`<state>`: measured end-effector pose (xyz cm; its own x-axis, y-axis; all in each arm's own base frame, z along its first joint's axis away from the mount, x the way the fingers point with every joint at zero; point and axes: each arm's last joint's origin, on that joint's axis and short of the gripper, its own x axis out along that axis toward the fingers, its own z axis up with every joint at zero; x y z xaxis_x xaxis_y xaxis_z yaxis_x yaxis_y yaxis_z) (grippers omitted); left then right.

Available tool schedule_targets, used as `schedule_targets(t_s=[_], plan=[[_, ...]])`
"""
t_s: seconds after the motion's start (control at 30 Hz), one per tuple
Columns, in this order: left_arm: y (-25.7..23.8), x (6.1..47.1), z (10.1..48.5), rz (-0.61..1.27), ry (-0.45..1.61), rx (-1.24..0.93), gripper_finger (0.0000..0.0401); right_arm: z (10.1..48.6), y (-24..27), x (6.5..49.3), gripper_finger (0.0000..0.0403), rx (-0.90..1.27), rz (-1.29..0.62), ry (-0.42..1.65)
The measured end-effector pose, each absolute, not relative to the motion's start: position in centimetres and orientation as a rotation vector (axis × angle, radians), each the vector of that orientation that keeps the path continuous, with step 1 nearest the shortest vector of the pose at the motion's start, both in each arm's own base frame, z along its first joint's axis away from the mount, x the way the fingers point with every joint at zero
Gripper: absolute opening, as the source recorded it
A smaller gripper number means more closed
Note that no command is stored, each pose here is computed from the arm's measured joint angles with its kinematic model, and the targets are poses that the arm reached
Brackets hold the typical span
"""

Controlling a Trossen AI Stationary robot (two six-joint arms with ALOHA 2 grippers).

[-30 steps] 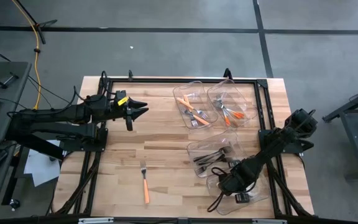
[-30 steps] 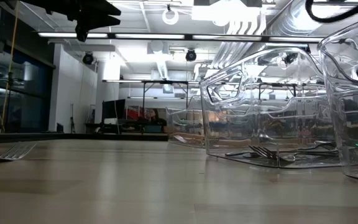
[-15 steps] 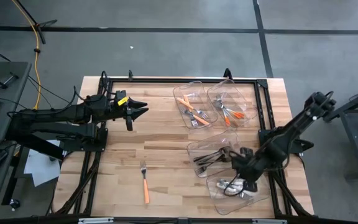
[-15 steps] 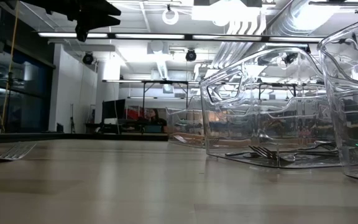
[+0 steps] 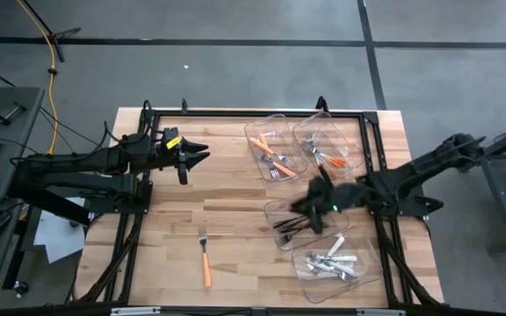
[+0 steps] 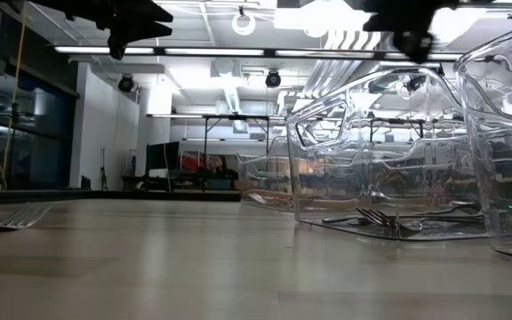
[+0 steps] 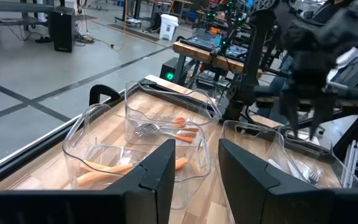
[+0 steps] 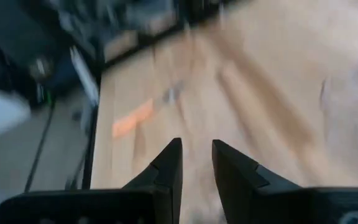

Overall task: Sort silverware by color (type)
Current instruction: Put the light orange fork into the left transparent bin

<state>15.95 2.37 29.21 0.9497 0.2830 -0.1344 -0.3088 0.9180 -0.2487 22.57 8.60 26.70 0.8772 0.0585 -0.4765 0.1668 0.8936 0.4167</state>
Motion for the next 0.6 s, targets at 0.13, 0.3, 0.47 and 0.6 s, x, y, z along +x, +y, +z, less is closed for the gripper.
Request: schedule_targets(t_s=[0.13,0.3,0.47,0.6], plan=[[2.4,16.0,29.2,0.305,0.097,-0.271,0.0111,27.2,5.5,24.2,0.0071,0.451,-0.094,0.273],[2.4,16.0,29.2,0.305,0.097,-0.271,0.0111,28.4,2.0,25.1,0.0071,0.384,-0.089,0.106],[2.4,16.0,29.2,0.305,0.097,-0.271,0.0111,29.5,0.0,25.3,0.0071,0.367,-0.035,0.067],[2.4,16.0,29.2,0.305,0.097,-0.271,0.0111,29.8,-0.4,25.4,0.0071,0.331,-0.038,0.04]])
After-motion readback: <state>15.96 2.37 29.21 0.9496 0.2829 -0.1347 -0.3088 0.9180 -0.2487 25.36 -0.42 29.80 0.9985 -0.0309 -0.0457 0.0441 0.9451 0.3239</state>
